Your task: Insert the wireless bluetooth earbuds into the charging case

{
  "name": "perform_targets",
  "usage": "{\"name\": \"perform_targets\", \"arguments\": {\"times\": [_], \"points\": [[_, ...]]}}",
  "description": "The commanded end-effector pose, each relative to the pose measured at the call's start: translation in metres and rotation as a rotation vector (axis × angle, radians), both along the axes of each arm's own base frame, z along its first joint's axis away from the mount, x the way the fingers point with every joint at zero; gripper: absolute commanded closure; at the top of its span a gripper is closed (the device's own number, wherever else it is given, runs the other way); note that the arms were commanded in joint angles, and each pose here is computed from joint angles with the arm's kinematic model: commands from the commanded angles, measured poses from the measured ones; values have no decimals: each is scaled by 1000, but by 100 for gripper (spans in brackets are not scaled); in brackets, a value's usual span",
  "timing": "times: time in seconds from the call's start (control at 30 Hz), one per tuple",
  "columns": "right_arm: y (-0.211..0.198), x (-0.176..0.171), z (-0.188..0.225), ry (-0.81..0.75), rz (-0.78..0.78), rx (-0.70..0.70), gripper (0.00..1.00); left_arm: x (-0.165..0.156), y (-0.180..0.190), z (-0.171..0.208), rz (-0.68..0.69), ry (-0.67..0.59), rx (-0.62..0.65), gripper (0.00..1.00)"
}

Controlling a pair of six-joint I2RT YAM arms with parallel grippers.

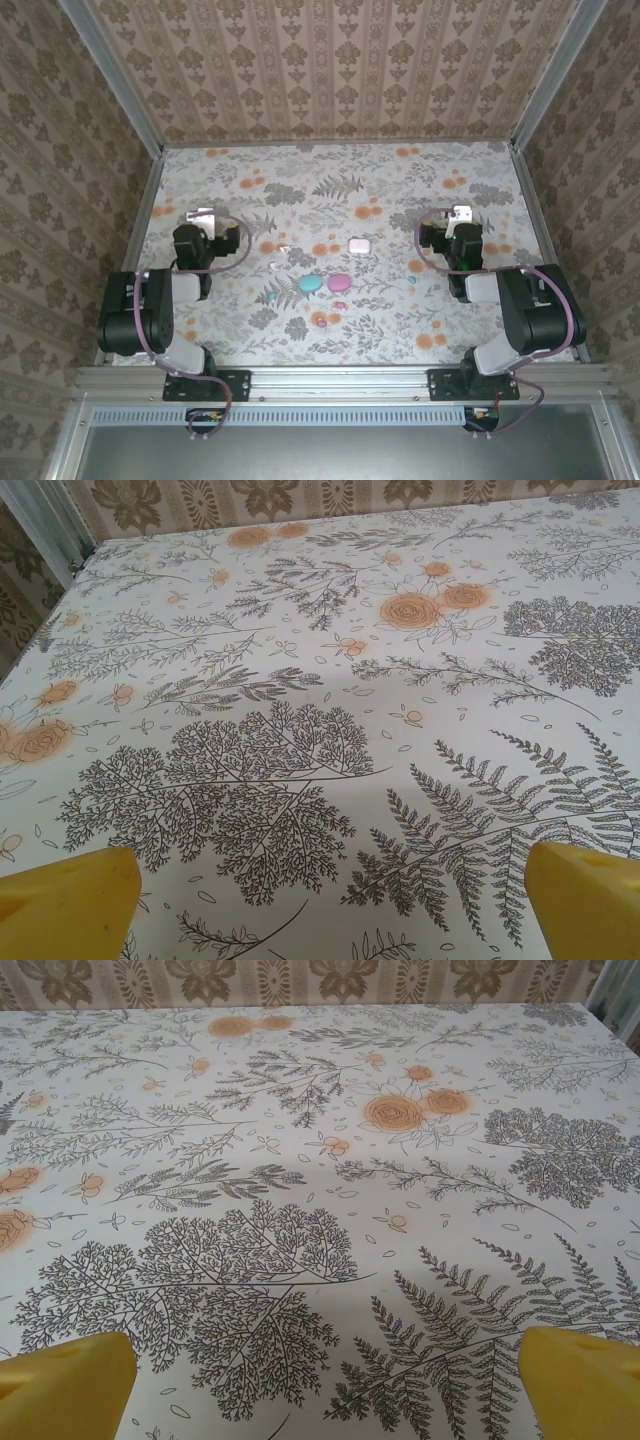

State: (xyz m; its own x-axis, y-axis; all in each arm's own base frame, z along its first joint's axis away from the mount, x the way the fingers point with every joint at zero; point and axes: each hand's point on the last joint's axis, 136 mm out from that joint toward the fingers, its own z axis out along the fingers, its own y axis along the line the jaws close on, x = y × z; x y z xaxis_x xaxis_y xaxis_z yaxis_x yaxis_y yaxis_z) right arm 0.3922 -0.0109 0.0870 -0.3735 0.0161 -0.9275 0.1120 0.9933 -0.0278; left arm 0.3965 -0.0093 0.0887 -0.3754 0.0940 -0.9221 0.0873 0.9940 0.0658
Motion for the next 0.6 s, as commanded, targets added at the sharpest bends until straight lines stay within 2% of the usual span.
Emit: {"name": "perform_targets", "arguments": {"times": [0.0,0.57], "points": [[-2,6,12,-46,-16,11,0,2,-1,4,-8,-18,-3,0],[3,6,11,-42,16,17,0,3,2,4,11,-17,2,0]]}}
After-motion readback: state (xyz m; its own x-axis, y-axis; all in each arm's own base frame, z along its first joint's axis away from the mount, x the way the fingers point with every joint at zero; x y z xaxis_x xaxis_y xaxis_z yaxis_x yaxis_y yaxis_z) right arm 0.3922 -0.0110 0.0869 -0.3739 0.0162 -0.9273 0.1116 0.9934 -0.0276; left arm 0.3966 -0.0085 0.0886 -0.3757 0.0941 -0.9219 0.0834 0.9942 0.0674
